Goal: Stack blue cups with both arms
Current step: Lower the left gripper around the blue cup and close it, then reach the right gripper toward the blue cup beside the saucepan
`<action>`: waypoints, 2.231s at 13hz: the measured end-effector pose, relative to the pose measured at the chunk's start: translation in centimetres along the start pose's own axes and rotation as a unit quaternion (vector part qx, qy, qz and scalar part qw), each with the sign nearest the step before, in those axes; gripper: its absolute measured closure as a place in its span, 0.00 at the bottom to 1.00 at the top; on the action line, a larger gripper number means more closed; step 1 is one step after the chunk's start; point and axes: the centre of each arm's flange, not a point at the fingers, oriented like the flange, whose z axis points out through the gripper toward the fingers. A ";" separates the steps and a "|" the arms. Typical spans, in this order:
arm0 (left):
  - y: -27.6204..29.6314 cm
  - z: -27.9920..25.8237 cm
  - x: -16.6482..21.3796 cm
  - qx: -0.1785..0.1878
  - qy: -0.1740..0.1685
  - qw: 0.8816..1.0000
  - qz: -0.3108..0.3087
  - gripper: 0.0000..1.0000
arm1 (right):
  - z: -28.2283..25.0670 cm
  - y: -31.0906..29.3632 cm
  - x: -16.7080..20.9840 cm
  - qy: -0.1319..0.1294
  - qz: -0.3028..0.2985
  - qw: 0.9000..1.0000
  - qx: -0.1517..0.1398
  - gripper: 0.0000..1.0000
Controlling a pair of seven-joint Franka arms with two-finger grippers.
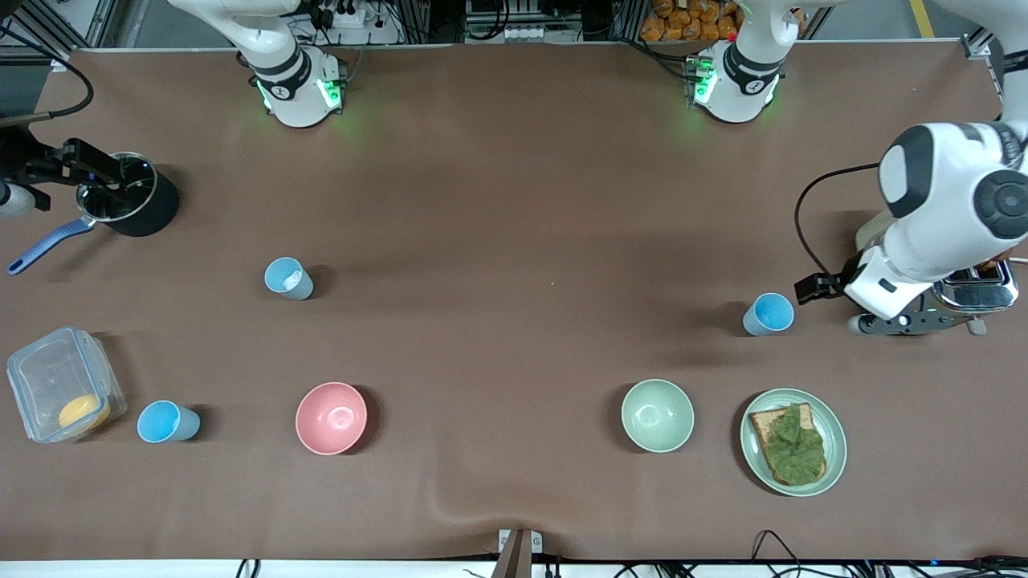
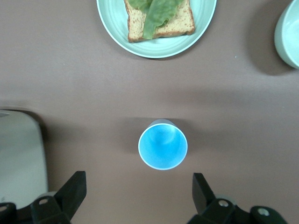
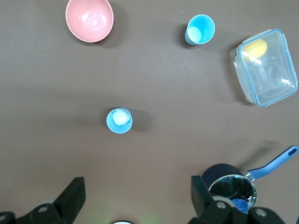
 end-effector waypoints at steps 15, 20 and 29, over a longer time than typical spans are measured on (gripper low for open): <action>-1.6 12.7 -0.7 -0.004 0.002 1.000 -0.009 0.00 | 1.7 0.2 0.6 -0.024 -0.010 1.000 0.005 0.00; -1.5 13.9 -0.9 -0.004 -0.008 1.000 -0.009 0.00 | 4.0 0.2 0.8 -0.051 -0.012 0.999 0.014 0.00; -1.2 13.8 -0.8 -0.005 -0.007 1.000 -0.014 0.85 | 14.2 0.3 1.9 -0.063 -0.008 0.998 0.031 0.00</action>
